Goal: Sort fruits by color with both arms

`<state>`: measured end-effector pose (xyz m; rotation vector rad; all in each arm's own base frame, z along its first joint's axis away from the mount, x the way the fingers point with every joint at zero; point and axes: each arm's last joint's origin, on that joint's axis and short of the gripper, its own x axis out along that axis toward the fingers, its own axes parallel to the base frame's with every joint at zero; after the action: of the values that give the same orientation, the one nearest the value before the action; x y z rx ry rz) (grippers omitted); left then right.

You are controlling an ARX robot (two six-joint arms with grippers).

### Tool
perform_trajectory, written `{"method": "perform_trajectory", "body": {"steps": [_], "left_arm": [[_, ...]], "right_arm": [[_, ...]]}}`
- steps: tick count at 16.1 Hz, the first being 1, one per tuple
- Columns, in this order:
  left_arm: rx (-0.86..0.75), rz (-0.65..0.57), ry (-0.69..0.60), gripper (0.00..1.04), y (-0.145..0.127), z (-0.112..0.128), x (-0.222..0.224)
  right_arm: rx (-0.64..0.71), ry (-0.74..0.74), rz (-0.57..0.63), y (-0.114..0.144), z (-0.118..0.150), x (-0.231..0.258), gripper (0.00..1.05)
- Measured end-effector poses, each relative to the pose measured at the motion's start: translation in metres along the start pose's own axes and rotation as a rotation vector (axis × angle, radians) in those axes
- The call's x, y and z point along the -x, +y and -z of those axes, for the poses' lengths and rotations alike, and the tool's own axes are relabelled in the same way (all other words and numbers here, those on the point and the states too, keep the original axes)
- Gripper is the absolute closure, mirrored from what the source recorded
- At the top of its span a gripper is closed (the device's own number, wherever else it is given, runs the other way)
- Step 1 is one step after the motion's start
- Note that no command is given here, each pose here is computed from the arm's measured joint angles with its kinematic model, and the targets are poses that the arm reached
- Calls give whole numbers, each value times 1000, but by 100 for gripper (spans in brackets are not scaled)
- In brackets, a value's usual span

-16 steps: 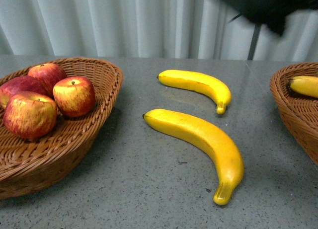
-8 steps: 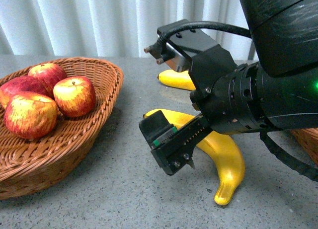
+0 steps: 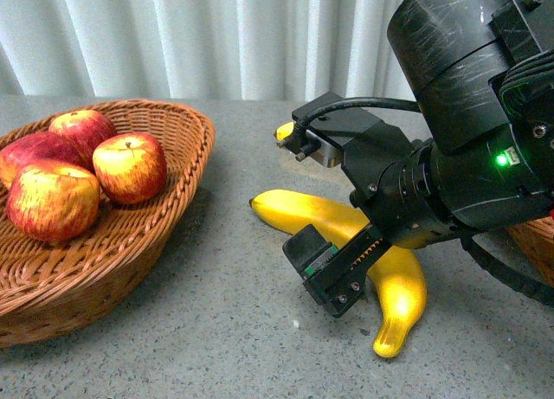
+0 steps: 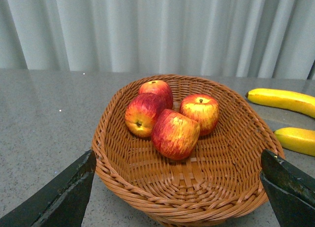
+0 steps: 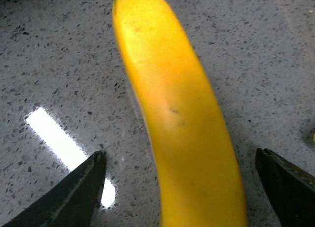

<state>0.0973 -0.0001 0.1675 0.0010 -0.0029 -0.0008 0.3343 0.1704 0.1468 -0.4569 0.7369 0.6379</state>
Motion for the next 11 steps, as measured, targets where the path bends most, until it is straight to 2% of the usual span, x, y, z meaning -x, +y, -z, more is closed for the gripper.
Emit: {"method": "perform_trajectory", "body": {"steps": [4,5,6,9,11], "left_arm": [[0,0,0,7,0,0,0],[0,0,0,7,0,0,0],[0,0,0,7,0,0,0],[0,0,0,7,0,0,0],[0,0,0,7,0,0,0]], "right_arm": [[14,15,-25,-2,2,1,49],[7,12,-25,-5,3,1,64],[-7,2,-32,-8,3,2,70],[-133,-138,-93,-31,-7,22,70],[-255,-389,-139,-64,-24,61,70]]}}
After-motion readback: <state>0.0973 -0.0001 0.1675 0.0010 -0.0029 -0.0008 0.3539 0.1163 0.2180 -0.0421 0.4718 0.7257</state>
